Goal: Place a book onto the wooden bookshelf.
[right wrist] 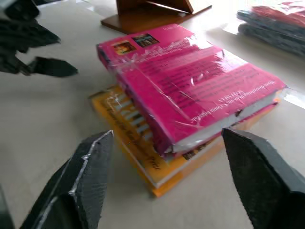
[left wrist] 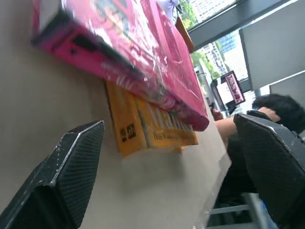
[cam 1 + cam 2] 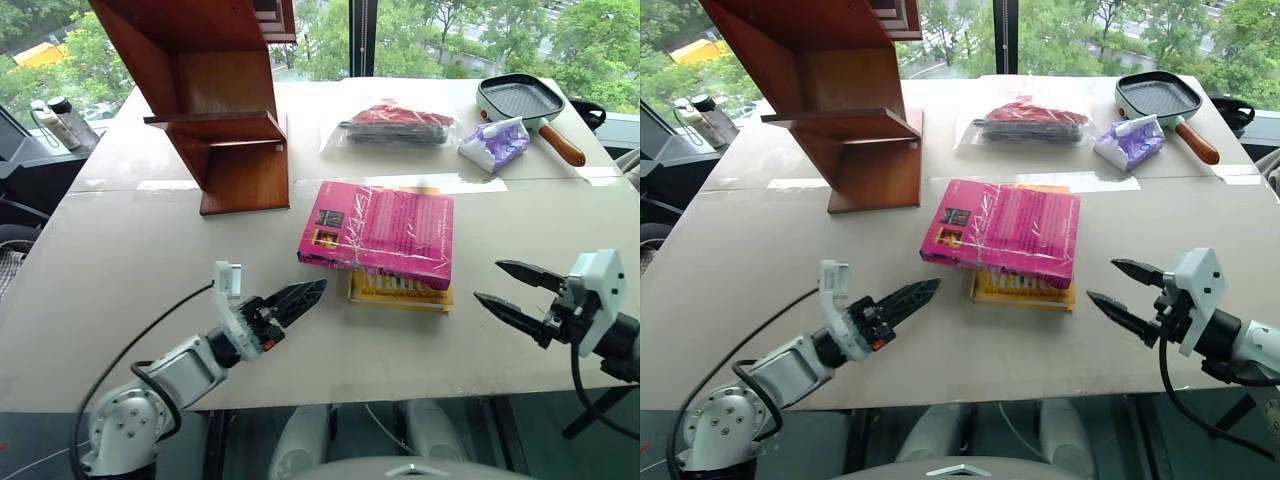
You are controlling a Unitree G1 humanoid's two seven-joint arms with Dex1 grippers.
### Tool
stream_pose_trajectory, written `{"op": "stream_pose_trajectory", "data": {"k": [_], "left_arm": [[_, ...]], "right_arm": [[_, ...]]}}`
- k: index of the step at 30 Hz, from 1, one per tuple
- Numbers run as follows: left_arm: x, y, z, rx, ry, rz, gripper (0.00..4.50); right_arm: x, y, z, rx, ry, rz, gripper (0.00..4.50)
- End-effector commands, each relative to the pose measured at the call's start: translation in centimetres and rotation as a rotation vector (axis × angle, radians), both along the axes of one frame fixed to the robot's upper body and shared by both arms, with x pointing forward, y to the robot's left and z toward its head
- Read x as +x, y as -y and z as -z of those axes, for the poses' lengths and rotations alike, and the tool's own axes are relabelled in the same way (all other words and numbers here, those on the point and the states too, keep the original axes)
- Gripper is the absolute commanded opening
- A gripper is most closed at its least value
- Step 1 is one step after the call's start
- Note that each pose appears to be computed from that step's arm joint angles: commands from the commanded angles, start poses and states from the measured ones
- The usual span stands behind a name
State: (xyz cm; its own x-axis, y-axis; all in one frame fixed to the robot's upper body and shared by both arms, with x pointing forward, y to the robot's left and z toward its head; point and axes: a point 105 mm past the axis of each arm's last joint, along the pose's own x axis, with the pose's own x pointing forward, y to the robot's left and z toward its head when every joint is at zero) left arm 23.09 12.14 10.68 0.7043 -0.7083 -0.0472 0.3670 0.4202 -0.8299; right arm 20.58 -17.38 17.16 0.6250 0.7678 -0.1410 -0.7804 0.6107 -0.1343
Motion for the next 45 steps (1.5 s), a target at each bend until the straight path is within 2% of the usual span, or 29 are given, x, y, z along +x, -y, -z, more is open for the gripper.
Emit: {"op": "stream_pose_trajectory", "data": {"k": [1, 4, 8, 14, 20, 23, 30, 31, 33, 39, 40, 43, 44, 45], "left_arm": [[-0.4, 1.6, -0.1, -0.169, -0.170, -0.018, 4.50], [0.5, 2.2, -0.3, -0.289, -0.267, -0.100, 4.50], [1.7, 3.5, -0.5, -0.410, -0.319, -0.176, 4.50], [3.3, 4.7, -0.2, -0.479, -0.378, -0.216, 4.50], [5.1, 6.2, -0.5, -0.500, -0.377, -0.227, 4.50], [5.7, 7.6, -0.6, -0.508, -0.387, -0.207, 4.50], [7.0, 7.9, -0.2, -0.450, -0.365, -0.249, 4.50], [7.2, 8.1, -0.3, -0.453, -0.364, -0.245, 3.97], [7.6, 7.9, -0.2, -0.468, -0.366, -0.260, 3.26], [8.2, 6.3, -0.4, -0.433, -0.321, -0.287, 0.39], [8.3, 5.9, -0.4, -0.433, -0.312, -0.298, 0.12], [8.4, 4.6, -1.6, -0.405, -0.223, -0.299, 0.05], [8.3, 4.2, -2.4, -0.363, -0.156, -0.280, 0.05], [8.1, 3.8, -4.1, -0.277, -0.014, -0.239, 0.05]], "right_arm": [[-1.2, -1.0, -2.1, -0.026, 0.110, -0.074, 4.47], [-1.7, -1.0, -2.1, -0.041, 0.108, -0.093, 4.47], [-2.0, -0.8, -2.5, -0.037, 0.108, -0.091, 4.47], [-3.0, -0.9, -3.4, -0.031, 0.126, -0.119, 4.47], [-4.3, -1.1, -3.2, -0.015, 0.112, -0.172, 4.47], [-4.3, -1.3, -3.1, 0.001, 0.112, -0.166, 4.47], [-3.8, -2.1, -3.3, 0.024, 0.141, -0.146, 4.47], [-3.7, -2.1, -3.3, 0.026, 0.143, -0.141, 4.50], [-3.5, -2.2, -3.2, 0.031, 0.143, -0.138, 4.50], [-3.0, -2.6, -2.7, 0.062, 0.140, -0.132, 4.50], [-2.8, -2.6, -2.6, 0.068, 0.141, -0.131, 4.50], [-2.4, -2.9, -2.1, 0.074, 0.145, -0.132, 4.50], [-2.3, -3.0, -2.1, 0.081, 0.152, -0.135, 4.50], [-2.0, -3.0, -2.2, 0.096, 0.162, -0.135, 4.50]]}}
